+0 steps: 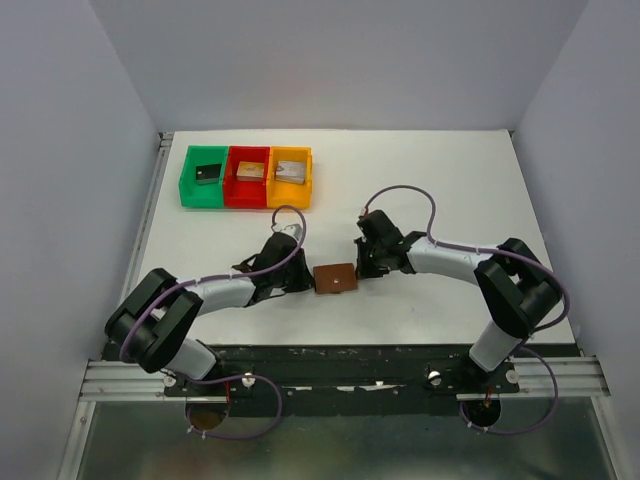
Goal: Take the credit cards out of the card holder
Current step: Open the card holder at the center of the board.
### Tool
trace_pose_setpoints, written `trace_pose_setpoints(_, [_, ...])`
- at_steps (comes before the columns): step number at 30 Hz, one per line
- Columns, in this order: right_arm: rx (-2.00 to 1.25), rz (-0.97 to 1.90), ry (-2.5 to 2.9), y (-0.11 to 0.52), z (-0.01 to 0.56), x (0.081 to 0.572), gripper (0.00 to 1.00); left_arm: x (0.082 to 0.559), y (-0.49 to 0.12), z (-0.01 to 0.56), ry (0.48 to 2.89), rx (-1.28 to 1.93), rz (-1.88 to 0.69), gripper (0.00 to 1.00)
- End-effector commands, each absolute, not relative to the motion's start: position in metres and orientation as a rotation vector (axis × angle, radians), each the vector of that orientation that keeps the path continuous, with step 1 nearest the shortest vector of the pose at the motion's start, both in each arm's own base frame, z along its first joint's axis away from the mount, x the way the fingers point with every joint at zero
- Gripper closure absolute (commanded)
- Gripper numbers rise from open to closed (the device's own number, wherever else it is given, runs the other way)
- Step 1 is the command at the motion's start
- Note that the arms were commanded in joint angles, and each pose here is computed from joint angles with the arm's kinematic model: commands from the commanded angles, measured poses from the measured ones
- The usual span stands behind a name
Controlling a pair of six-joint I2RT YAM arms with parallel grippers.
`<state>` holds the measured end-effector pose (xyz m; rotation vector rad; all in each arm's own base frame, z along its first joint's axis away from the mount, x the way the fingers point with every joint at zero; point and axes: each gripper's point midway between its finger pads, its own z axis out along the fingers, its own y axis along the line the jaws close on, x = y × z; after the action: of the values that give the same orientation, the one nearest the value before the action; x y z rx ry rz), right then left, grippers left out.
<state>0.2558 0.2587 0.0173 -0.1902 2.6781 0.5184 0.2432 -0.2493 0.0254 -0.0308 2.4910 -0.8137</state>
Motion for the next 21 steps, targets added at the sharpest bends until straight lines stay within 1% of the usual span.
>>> trace_pose_setpoints(1, [-0.237,0.462,2.692,0.264,0.01,0.267,1.0,0.224,-0.245,0.024,2.502,-0.047,-0.822,1.0])
trace_pose_setpoints(6, [-0.202,0.413,2.685,0.256,0.018,0.279,1.0,0.22,-0.227,0.031,2.482,-0.093,-0.749,1.0])
trace_pose_setpoints(7, [-0.164,0.354,2.663,0.246,0.022,0.284,0.99,0.221,-0.222,0.036,2.471,-0.097,-0.724,1.0])
trace_pose_setpoints(8, [-0.143,0.325,2.652,0.238,0.026,0.284,0.95,0.221,-0.216,0.04,2.468,-0.1,-0.682,1.0])
trace_pose_setpoints(9, [-0.118,0.269,2.623,0.228,0.035,0.287,0.89,0.227,-0.207,0.046,2.452,-0.12,-0.616,1.0])
trace_pose_setpoints(10, [-0.102,0.241,2.6,0.221,0.043,0.287,0.86,0.23,-0.198,0.052,2.437,-0.138,-0.556,0.99])
trace_pose_setpoints(11, [-0.087,0.215,2.584,0.213,0.049,0.286,0.83,0.234,-0.191,0.058,2.419,-0.159,-0.518,0.94])
trace_pose_setpoints(13, [-0.069,0.229,2.546,0.206,0.062,0.28,0.77,0.241,-0.181,0.07,2.385,-0.201,-0.467,0.8])
trace_pose_setpoints(14, [-0.072,0.275,2.522,0.207,0.068,0.274,0.76,0.244,-0.179,0.076,2.367,-0.215,-0.466,0.72])
trace_pose_setpoints(16, [-0.1,0.421,2.502,0.216,0.069,0.258,0.73,0.255,-0.181,0.09,2.333,-0.224,-0.484,0.64])
trace_pose_setpoints(17, [-0.11,0.509,2.485,0.224,0.071,0.252,0.71,0.262,-0.184,0.098,2.316,-0.216,-0.503,0.64])
trace_pose_setpoints(19, [-0.126,0.682,2.492,0.239,0.067,0.232,0.61,0.276,-0.189,0.107,2.31,-0.208,-0.527,0.64])
trace_pose_setpoints(21, [-0.103,0.754,2.509,0.246,0.059,0.219,0.56,0.294,-0.198,0.111,2.327,-0.189,-0.572,0.66])
